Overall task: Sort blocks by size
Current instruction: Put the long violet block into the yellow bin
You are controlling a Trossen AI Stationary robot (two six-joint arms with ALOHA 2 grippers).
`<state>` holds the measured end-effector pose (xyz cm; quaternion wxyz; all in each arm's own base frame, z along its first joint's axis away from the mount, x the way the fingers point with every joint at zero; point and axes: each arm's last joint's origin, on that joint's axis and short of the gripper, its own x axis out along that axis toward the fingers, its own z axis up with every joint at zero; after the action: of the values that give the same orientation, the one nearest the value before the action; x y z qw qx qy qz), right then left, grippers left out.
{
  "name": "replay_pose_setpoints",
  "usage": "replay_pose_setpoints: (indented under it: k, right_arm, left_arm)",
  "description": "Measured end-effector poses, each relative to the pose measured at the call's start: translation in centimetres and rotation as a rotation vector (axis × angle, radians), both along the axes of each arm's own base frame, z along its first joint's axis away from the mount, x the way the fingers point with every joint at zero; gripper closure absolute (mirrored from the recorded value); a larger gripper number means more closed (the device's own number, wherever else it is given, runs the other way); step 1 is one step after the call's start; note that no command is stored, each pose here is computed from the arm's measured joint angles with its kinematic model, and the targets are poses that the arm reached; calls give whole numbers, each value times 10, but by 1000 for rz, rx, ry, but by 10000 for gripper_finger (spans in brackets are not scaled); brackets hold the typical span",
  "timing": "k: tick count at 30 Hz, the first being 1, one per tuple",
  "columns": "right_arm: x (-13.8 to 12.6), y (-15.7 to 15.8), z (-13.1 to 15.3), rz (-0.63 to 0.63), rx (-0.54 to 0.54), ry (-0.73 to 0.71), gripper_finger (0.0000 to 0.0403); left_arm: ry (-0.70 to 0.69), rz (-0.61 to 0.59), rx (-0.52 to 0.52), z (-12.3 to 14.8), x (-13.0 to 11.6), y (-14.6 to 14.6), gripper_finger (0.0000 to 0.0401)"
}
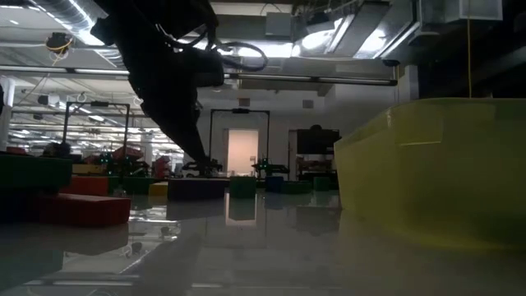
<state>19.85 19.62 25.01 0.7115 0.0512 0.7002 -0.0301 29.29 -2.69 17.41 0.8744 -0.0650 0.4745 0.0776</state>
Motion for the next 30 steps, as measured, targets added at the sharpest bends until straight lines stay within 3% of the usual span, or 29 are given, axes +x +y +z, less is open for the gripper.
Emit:
replay_pose_setpoints:
  k: [5,15,18,24,30]
  right_arm:
    - [0,0,0,1,1,-2,180]
    - [2,-1,0,20,-52,-58,178]
    - [5,-4,0,80,-61,-62,178]
    - [13,-14,0,109,-64,-53,178]
    - [25,-32,0,185,-122,-56,178]
  left_arm:
    - [11,54,-8,-7,2,0,219]
    - [102,141,-22,-35,7,0,224]
    - [112,143,-20,-38,7,0,255]
    - [106,152,-28,-37,8,0,365]
    - [59,96,-128,-20,22,-7,361]
